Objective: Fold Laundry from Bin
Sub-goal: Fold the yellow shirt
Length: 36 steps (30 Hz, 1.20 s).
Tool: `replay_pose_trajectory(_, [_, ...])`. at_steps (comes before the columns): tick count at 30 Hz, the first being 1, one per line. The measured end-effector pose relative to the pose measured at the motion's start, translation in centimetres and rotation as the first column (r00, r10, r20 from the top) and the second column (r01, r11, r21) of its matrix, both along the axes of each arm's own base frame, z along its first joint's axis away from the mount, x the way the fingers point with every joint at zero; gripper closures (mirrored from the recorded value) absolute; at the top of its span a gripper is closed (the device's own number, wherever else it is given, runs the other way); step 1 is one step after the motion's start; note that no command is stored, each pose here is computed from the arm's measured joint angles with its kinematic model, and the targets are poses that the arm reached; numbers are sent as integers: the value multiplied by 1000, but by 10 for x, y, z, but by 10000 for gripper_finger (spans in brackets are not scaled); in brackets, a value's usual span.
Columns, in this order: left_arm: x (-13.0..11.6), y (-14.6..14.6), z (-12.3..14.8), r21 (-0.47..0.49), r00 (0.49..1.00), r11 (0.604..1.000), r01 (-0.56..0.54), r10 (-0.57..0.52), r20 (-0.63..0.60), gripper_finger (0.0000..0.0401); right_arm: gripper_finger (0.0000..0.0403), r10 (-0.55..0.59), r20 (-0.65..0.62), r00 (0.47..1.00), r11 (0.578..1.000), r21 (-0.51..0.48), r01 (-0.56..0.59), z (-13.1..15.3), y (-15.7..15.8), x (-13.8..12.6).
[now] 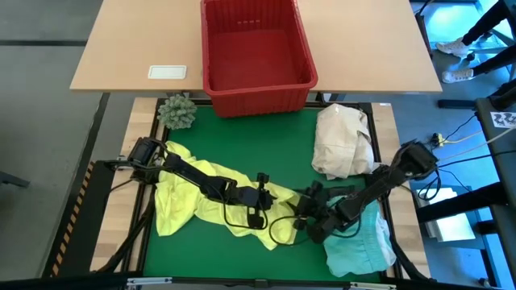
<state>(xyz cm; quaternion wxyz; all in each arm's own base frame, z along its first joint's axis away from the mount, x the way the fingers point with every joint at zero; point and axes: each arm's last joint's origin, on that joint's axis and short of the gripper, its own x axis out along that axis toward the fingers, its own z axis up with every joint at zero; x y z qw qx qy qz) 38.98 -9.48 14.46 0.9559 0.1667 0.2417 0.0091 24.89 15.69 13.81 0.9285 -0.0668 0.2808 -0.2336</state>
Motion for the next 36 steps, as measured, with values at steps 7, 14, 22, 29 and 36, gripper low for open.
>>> replay_pose_trajectory(7, [-1,0,11,10,1000,1000,14,-14,26,401,166,1,12,1000,999,-33,-1,-13,-10,22])
replay_pose_trajectory(14, [-2,2,17,14,999,1000,5,-5,38,401,166,-4,16,1000,998,-56,4,-3,-16,40])
replay_pose_trajectory(22, [-5,2,13,32,1000,999,-13,14,-6,401,166,-92,-108,990,990,-119,79,-2,-19,32])
replay_pose_trajectory(29, [-5,2,12,35,1000,999,-18,18,-16,401,166,-229,-177,957,969,-137,206,3,-28,15])
replay_pose_trajectory(36, [-6,2,11,38,999,999,-19,20,-26,401,166,-252,-201,947,963,-152,224,5,-31,10])
